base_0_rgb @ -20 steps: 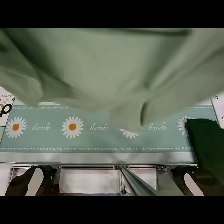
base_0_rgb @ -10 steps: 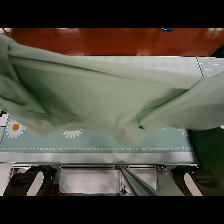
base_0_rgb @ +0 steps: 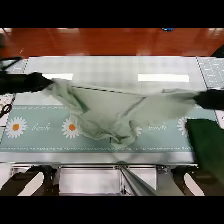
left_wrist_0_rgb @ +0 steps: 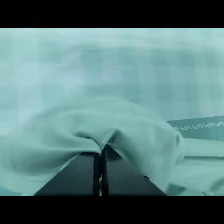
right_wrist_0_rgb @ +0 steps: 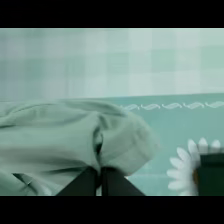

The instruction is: Fold the shirts.

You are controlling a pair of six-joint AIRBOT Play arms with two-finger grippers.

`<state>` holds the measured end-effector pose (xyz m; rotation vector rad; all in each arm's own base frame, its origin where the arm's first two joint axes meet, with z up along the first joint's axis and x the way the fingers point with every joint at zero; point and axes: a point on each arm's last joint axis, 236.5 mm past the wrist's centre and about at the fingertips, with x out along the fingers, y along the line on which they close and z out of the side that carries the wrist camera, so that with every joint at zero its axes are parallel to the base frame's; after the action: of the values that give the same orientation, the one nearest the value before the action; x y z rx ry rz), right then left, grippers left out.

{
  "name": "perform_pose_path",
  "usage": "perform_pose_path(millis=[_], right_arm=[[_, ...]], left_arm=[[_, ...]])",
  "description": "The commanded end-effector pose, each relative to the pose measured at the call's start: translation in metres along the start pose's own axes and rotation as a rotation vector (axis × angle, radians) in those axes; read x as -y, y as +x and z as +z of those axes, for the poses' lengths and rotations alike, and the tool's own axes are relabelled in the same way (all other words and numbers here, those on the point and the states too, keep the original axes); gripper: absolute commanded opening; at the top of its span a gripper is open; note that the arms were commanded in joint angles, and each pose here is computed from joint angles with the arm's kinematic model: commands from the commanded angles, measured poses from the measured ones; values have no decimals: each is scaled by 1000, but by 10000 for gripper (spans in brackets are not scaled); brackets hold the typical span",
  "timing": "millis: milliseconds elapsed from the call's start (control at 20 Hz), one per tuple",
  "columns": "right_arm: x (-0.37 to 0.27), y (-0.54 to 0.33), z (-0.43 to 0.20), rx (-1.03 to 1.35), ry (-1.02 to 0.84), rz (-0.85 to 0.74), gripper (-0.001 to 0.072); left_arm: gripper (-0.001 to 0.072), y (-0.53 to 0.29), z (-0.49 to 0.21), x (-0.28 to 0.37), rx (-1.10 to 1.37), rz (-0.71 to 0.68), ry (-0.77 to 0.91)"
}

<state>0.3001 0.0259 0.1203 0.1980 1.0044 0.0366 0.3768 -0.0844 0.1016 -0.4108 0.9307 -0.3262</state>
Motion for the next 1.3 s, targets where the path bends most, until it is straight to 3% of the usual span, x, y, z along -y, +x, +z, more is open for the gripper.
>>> perform_pose_path(millis=[0, 200, 250, 300, 350, 600, 1000, 1250], right_arm=[[6, 107, 19, -49, 48, 17, 21], [0, 191, 21, -186, 141, 61, 21], [-3, 204, 24, -206, 160, 76, 21], [-5, 212, 28, -218, 167, 83, 21], [-6, 216, 34, -222, 166, 85, 21], [2, 201, 61, -212, 210, 110, 21], [3, 194, 40, -306, 165, 129, 21], [-1, 191, 35, -329, 151, 148, 21]], left_arm=[[16, 97, -5, -32, -137, -73, -169], [17, 155, 4, -57, -228, -90, -231], [68, 159, 10, -61, -224, -89, -242], [345, 160, 17, -65, -213, -85, -257], [510, 156, 21, -70, -208, -78, -258], [510, 83, -34, -90, -443, -80, -299], [509, 38, -257, -25, -658, -116, -481], [509, 67, -281, 15, -660, -171, -536]])
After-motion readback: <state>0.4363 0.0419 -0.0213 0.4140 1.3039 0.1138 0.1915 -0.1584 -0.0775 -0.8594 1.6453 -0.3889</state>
